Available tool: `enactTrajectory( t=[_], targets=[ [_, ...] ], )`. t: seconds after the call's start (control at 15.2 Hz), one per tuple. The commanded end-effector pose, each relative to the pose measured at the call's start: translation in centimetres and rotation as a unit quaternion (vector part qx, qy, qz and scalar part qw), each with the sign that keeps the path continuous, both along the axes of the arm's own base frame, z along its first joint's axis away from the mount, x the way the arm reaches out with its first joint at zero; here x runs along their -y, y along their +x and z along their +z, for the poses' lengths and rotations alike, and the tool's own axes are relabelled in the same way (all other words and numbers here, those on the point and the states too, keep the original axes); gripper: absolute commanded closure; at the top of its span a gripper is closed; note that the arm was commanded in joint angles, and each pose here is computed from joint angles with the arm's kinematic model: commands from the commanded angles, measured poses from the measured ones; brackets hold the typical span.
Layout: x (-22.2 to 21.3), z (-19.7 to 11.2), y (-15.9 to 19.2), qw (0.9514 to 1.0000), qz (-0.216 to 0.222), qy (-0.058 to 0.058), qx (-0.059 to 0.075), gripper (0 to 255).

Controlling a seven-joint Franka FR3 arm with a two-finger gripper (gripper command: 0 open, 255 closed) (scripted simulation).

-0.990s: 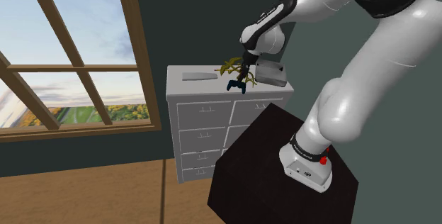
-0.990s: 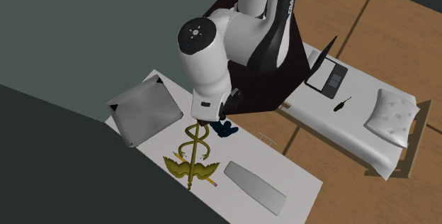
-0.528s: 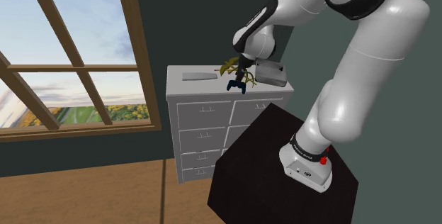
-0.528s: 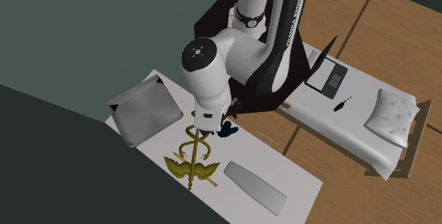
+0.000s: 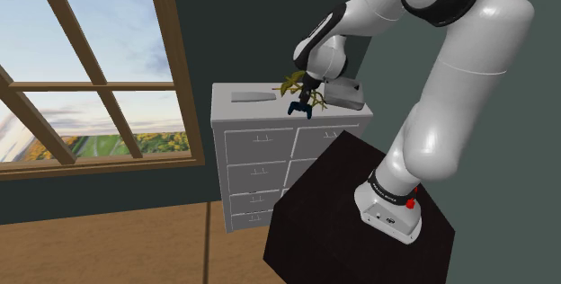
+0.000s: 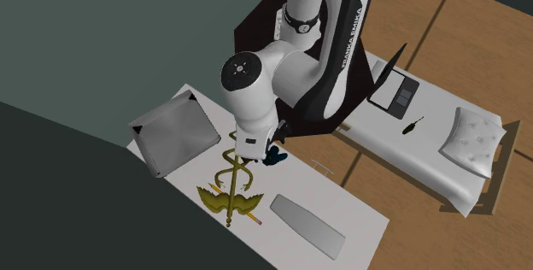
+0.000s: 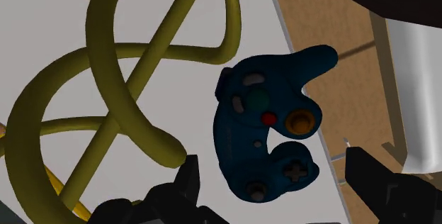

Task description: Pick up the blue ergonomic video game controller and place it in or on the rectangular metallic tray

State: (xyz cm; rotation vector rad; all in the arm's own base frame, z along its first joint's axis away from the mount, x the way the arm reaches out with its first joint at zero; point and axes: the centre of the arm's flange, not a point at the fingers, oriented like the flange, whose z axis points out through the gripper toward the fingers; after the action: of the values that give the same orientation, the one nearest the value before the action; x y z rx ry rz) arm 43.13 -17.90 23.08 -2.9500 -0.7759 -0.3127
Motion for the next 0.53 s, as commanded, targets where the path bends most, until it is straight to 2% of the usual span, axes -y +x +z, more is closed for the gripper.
enactTrajectory(
  t=[0.0, 0.07, 0.46],
  targets=[
    [0.27, -0.38, -0.40, 1.0000, -0.005, 0.001, -0.006, 0],
    [0.29, -0.37, -0.51, 1.0000, -0.005, 0.001, -0.006, 255],
    [0.44, -0.47, -0.96, 1.0000, -0.005, 0.001, -0.006, 255]
  ],
)
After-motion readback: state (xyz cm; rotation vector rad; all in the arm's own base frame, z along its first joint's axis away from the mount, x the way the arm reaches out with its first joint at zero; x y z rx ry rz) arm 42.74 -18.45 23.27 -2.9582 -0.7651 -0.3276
